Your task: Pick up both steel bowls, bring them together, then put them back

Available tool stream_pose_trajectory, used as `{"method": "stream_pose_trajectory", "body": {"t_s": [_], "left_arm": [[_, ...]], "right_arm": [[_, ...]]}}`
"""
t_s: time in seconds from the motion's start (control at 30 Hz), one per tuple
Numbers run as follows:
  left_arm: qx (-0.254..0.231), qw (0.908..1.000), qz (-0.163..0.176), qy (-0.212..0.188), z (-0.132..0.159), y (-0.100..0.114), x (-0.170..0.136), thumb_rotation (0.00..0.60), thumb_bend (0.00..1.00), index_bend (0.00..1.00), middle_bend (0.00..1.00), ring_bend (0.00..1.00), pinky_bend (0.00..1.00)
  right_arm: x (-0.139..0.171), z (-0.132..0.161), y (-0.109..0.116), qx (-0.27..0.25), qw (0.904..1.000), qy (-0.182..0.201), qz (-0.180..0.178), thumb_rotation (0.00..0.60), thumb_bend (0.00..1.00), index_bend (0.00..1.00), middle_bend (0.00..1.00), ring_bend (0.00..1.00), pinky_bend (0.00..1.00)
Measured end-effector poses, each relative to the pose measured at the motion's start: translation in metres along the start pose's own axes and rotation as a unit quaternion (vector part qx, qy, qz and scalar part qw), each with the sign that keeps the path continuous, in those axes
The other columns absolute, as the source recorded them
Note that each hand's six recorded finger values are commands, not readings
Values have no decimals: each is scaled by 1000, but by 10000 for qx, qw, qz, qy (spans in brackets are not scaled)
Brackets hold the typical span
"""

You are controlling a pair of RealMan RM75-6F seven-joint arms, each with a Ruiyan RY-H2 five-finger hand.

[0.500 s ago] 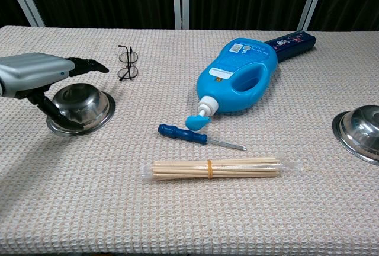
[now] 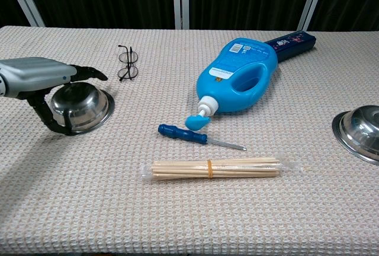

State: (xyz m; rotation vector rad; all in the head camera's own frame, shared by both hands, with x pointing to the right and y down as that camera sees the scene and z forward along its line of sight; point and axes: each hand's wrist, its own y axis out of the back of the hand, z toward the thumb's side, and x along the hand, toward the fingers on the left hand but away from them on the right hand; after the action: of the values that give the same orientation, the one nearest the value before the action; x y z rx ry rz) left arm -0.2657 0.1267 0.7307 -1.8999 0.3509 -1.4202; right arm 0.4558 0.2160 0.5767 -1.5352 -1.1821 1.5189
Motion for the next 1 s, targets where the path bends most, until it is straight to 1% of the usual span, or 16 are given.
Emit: {"method": "stream_pose_trajectory", "body": {"t_s": [0.03, 0.13, 0.2, 0.3, 0.4, 0.5, 0.6, 0.63, 0.7, 0.73, 0.77, 0.83, 0.87, 0.93, 0.97, 1.0], "left_arm": [[21, 10000, 6, -2, 0, 1, 0, 600, 158, 165, 174, 184, 397], [64, 10000, -9, 8, 0, 3, 2, 600, 190, 295, 306, 269, 484], [67, 10000, 23, 2, 1, 5, 3, 600, 205, 435, 433, 367, 598], [5, 9998, 217, -22, 4, 13, 1, 600, 212, 576, 550, 466, 696], [-46, 9984, 568, -67, 6, 27, -4, 600, 212, 614, 579, 496, 714], [-224, 9939, 1079, -75, 6, 47, -14, 600, 212, 621, 587, 508, 715], [-601, 9822, 1778, -34, 1, 71, -28, 600, 211, 631, 597, 518, 723], [-832, 9743, 2092, -22, -1, 81, -36, 600, 210, 633, 598, 518, 724], [-1237, 9590, 2549, -28, -6, 93, -48, 600, 209, 634, 599, 520, 724], [-1519, 9476, 2811, -52, -10, 99, -57, 600, 209, 634, 600, 521, 724], [-1725, 9391, 2971, -78, -13, 102, -63, 600, 208, 635, 600, 521, 724], [-2136, 9217, 3234, -131, -19, 104, -77, 600, 207, 635, 600, 521, 723], [-2272, 9159, 3306, -135, -22, 104, -82, 600, 207, 635, 599, 521, 722], [-2462, 9085, 3375, -94, -30, 100, -91, 600, 207, 636, 600, 519, 720], [-2478, 9080, 3379, -74, -32, 99, -93, 600, 206, 637, 600, 518, 719], [-2473, 9081, 3379, -65, -33, 98, -93, 600, 206, 638, 600, 518, 717]], "right_arm": [[0, 0, 0, 3, 10000, -2, 5, 442, 325, 0, 0, 0, 0], [0, -1, -1, 15, 10000, -21, 34, 450, 327, 0, 0, 0, 0], [0, -1, -1, 20, 10000, -32, 34, 460, 328, 0, 0, 0, 0], [0, -2, -1, 31, 10000, -42, 38, 484, 331, 0, 0, 0, 0], [-2, -2, -2, 84, 9999, -39, 74, 522, 331, 0, 0, 0, 0], [-5, 0, -8, 185, 9997, -32, 183, 537, 326, 0, 0, 0, 0], [-12, 6, -15, 286, 9989, 8, 373, 536, 305, 0, 0, 0, 0], [-15, 8, -18, 298, 9986, 26, 440, 536, 287, 0, 0, 0, 0], [-22, 12, -24, 284, 9975, 61, 646, 537, 235, 0, 0, 0, 0], [-25, 14, -27, 264, 9967, 71, 765, 538, 214, 0, 0, 0, 0], [-29, 16, -32, 234, 9951, 87, 952, 538, 197, 0, 0, 0, 0], [-35, 21, -39, 198, 9915, 128, 1276, 539, 181, 0, 0, 0, 0], [-39, 24, -45, 183, 9883, 165, 1508, 538, 176, 0, 0, 0, 0], [-45, 30, -52, 170, 9823, 244, 1851, 537, 174, 0, 0, 0, 0], [-50, 35, -55, 167, 9779, 303, 2061, 538, 169, 0, 0, 0, 0], [-53, 39, -57, 173, 9748, 348, 2198, 538, 163, 0, 0, 0, 0]]}}
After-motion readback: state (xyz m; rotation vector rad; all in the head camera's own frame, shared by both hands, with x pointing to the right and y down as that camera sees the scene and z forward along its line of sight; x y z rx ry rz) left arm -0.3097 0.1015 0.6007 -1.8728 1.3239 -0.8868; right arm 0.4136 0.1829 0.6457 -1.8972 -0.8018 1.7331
